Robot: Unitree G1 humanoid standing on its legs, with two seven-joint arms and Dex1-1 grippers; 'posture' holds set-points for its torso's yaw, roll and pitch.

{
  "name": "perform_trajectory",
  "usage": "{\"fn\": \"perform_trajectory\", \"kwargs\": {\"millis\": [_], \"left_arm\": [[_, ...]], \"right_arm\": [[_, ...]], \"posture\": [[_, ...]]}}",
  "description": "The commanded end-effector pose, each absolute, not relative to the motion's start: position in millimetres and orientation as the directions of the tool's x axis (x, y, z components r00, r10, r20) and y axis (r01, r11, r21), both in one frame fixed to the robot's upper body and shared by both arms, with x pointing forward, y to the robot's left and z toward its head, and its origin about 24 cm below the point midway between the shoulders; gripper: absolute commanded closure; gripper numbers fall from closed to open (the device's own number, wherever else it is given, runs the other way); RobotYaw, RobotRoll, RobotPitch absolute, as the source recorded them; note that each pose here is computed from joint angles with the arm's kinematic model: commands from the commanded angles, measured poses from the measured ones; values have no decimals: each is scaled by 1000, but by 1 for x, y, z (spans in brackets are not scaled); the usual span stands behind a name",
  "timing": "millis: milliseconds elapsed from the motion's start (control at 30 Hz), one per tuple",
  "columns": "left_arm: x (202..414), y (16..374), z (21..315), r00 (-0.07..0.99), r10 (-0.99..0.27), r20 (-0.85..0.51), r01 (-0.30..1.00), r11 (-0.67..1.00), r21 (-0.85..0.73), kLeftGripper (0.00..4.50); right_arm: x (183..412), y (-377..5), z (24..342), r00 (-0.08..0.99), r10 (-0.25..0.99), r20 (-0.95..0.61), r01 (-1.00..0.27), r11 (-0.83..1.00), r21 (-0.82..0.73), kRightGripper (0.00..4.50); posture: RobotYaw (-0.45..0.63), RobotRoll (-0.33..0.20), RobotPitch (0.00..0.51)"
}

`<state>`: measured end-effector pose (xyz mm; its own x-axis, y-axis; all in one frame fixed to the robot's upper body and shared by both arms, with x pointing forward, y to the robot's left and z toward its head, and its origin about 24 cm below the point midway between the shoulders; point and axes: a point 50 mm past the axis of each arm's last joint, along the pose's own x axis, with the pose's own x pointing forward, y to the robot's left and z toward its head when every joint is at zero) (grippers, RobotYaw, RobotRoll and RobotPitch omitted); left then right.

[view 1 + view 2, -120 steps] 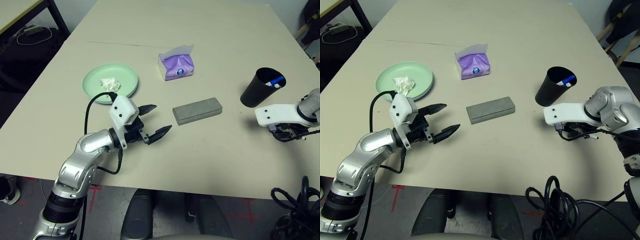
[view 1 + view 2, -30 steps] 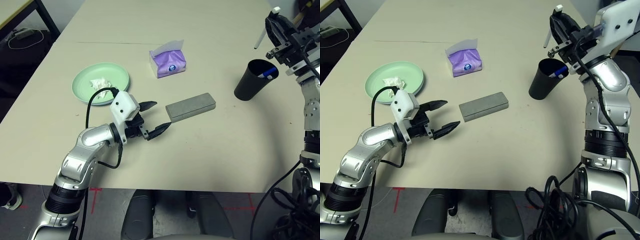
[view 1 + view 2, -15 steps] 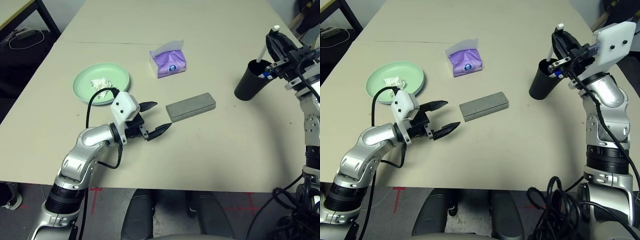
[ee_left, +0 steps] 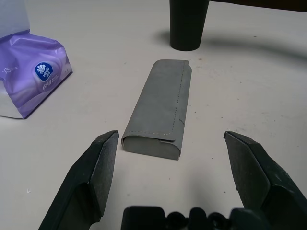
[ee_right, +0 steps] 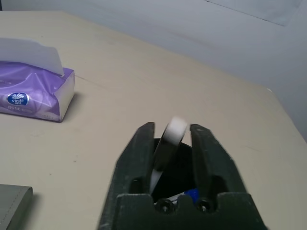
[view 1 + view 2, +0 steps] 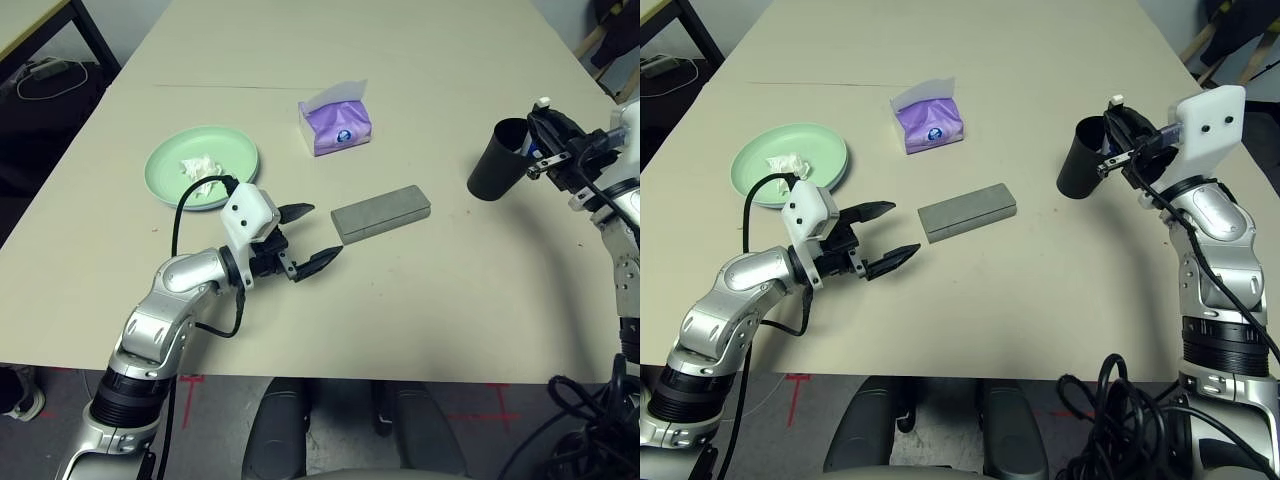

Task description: Organize and tidy the items on the table.

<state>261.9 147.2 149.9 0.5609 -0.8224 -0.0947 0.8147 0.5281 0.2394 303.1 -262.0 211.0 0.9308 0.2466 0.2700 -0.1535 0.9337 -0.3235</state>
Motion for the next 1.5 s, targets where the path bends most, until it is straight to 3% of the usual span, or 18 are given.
{"fn": "perform_trajectory", "kwargs": {"millis": [33, 167, 400, 633, 967, 1267, 1500], "left_arm": [[261, 146, 148, 548, -829, -110, 823, 512, 246, 0], [262, 146, 148, 549, -829, -109, 822, 513, 247, 0], [264, 146, 149, 555, -825, -102, 817, 519, 252, 0], [279, 154, 162, 648, -762, -11, 734, 621, 275, 0], [304, 189, 197, 878, -398, 267, 370, 917, 150, 0], [296, 222, 201, 940, -83, 331, 89, 996, -3, 0], [293, 235, 197, 943, 22, 333, -16, 1000, -22, 0]], "right_arm": [[302, -262, 209, 936, 244, 253, -148, 927, -343, 1523], [303, -262, 209, 937, 245, 249, -149, 925, -349, 31], [307, -258, 215, 925, 266, 272, -158, 919, -361, 31], [310, -234, 234, 876, 295, 381, -170, 929, -329, 31], [321, -234, 222, 918, 113, 379, -17, 969, -247, 31], [320, -263, 207, 924, -127, 360, 160, 985, -65, 31], [312, -287, 199, 888, -237, 394, 251, 968, 16, 31]], "posture": [[-30, 0, 177], [-29, 0, 175], [-26, 0, 165], [-12, 0, 148], [13, 0, 129], [13, 0, 126], [9, 0, 123]]}}
